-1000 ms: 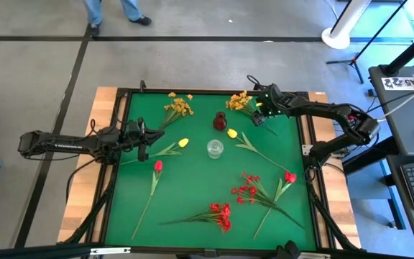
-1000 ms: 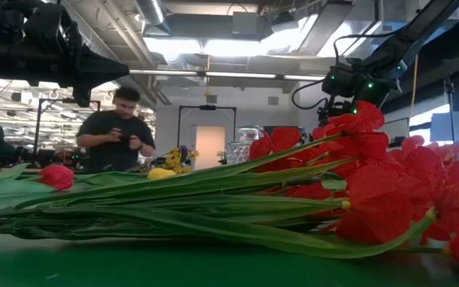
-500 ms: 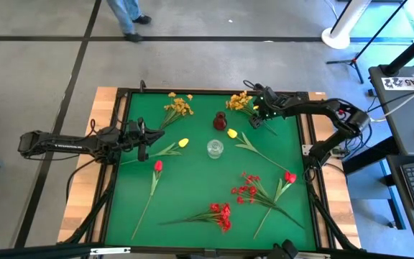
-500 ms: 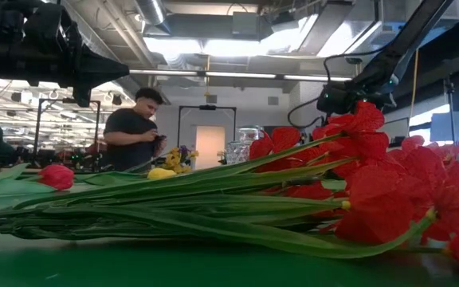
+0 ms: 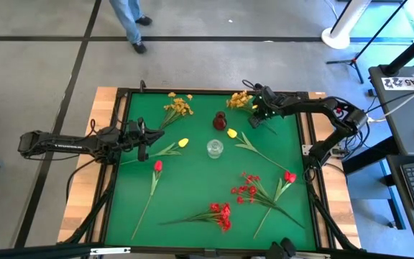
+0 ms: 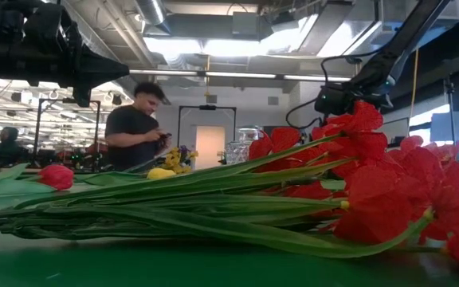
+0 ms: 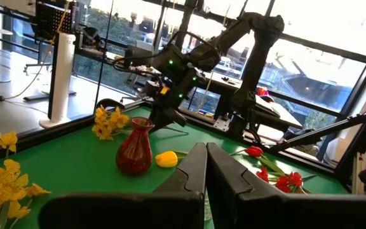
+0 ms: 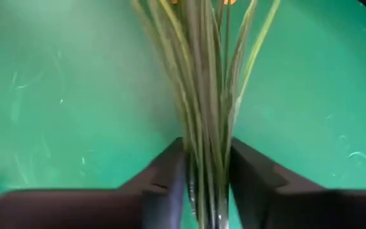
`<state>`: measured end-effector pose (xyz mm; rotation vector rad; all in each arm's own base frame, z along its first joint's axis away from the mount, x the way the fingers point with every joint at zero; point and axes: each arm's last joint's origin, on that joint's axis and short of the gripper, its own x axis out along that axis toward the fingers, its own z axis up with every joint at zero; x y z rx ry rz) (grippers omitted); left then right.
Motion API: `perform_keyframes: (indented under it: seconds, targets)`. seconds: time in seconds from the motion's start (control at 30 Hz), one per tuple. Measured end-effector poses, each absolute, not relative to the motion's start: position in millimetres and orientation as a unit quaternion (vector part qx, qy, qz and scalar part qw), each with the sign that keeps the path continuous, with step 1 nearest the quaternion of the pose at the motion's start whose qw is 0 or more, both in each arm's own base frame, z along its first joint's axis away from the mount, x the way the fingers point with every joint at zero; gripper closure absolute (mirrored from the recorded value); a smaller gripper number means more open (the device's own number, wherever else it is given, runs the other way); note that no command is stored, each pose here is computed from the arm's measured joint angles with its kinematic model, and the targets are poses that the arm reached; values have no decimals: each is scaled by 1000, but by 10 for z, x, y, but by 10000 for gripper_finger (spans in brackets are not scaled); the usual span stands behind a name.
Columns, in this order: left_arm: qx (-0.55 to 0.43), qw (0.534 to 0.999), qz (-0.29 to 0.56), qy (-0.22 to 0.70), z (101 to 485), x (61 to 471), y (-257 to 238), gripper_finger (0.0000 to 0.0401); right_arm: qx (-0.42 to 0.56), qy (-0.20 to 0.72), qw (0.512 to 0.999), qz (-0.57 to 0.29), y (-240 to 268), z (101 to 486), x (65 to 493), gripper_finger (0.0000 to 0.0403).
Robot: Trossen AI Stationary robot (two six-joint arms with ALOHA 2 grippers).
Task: Sort flowers into vase by color
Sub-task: Put the yellow flowers into the red vase
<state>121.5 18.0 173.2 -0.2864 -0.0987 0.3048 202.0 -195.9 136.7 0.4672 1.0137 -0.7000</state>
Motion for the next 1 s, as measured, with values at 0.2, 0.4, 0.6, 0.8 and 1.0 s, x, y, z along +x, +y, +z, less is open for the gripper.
perform_keyframes:
  seconds: [0.2,0.4,0.6,0.8,1.0]
  targets:
    - [-142,977,151,-49,1733,1215,180,401,206,462,802,-318,-2006,1466,2069,388]
    - [-142,977,151,-49,1733,1215,180,401,206,426,824,-313,-2007,1765,2086,381]
    - [-142,977,151,-49,1733,1215,180,401,191,339,868,-310,-1873,2267,1967,384]
    - [-142,977,151,-49,1734,1216,180,401,157,198,937,-240,-1599,2774,1922,389]
    - [-142,977,151,-49,1733,1215,180,401,90,74,986,-120,-1185,2959,2145,387]
